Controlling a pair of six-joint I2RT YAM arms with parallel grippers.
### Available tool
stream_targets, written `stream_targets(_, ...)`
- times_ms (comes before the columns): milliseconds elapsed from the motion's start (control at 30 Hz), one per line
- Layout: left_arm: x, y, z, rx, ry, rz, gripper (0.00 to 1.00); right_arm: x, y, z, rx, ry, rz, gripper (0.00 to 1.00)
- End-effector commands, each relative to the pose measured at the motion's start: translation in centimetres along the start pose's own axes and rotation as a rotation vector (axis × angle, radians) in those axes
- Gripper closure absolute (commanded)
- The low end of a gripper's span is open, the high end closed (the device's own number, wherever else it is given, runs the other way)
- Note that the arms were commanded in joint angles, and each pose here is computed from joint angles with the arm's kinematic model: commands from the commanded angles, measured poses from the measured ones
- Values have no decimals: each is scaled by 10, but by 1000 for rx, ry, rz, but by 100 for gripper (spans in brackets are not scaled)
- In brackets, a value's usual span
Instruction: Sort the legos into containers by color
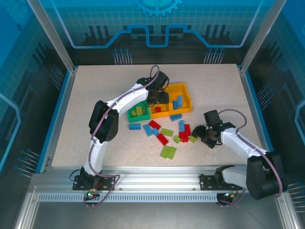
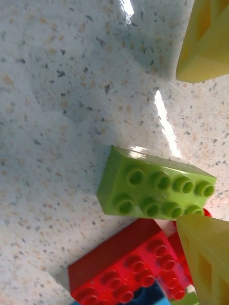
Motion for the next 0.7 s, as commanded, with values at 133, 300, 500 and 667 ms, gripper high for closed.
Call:
stream_targets(133,-1,-46,1,-88,-12,60,12,9,3,-7,8,80,-43,26)
stream_targets(300,3,-73,15,-135,5,73,6,11,3,-9,9,96,-41,26)
stream_targets(500,18,-89,41,-139,36,66,3,16,3,-13,16,96,-29,26)
stream_targets(667,33,-92,65,-133,50,56,1,21,13,-18,54,90,19,28)
Point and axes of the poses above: each hand's point on the last joint's axis, 136 mm out from that joint toward the fingers, its own y axis out along the fingers, its own x axis along the line the jaws close on, z = x × y, the point moved 6 cm from there along -y, back along the fingers, and after that the axes turned 6 degrees about y, right-handed, at the moved point
